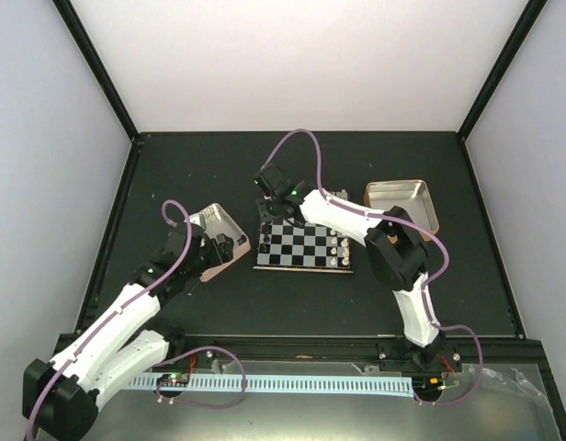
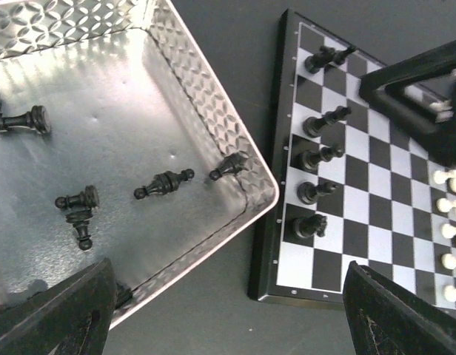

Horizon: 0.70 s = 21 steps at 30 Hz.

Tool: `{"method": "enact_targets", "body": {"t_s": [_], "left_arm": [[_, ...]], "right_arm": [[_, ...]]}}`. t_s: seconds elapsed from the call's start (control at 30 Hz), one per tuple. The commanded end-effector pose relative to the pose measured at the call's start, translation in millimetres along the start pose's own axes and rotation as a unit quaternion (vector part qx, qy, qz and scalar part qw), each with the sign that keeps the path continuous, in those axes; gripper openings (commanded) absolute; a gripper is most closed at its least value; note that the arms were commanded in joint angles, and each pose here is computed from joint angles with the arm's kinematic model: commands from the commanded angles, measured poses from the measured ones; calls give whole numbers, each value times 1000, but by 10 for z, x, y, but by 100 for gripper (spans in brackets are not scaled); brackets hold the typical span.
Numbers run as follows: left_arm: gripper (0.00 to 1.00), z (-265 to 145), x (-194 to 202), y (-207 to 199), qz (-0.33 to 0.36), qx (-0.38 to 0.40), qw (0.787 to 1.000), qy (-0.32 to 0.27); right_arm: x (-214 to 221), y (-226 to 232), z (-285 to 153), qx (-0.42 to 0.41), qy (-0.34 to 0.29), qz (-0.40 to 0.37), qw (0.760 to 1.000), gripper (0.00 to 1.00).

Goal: Set up the chess pieces on the board
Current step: Place the chess piece on the chessboard, then pick up the chess piece from the storage box.

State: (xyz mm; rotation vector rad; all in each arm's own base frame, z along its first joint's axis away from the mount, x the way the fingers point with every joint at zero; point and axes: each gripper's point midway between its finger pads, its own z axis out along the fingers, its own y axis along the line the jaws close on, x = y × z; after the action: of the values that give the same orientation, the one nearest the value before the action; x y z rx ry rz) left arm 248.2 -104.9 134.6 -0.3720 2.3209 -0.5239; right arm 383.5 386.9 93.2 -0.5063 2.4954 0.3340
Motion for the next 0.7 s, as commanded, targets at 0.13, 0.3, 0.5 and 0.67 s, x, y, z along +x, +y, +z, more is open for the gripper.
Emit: {"method": "enact_targets", "body": {"t_s": [0.13,0.3,0.5,0.67], "left_arm": [[76,116,-57,217,6,-74,996,46],[62,278,-10,435,2,-120,989,89],[59,409,-172,570,-40,-143,984,95],[52,567,-355,727,-106,-160,979,71]], "right_arm": [[-355,35,-688,-28,-78,29,996,38],[-177,-15,-827,-43,-76,34,996,38],[48,-54,-895,-59,-65,41,995,37],[153,-63,-919,-68,-59,44,995,37]]}}
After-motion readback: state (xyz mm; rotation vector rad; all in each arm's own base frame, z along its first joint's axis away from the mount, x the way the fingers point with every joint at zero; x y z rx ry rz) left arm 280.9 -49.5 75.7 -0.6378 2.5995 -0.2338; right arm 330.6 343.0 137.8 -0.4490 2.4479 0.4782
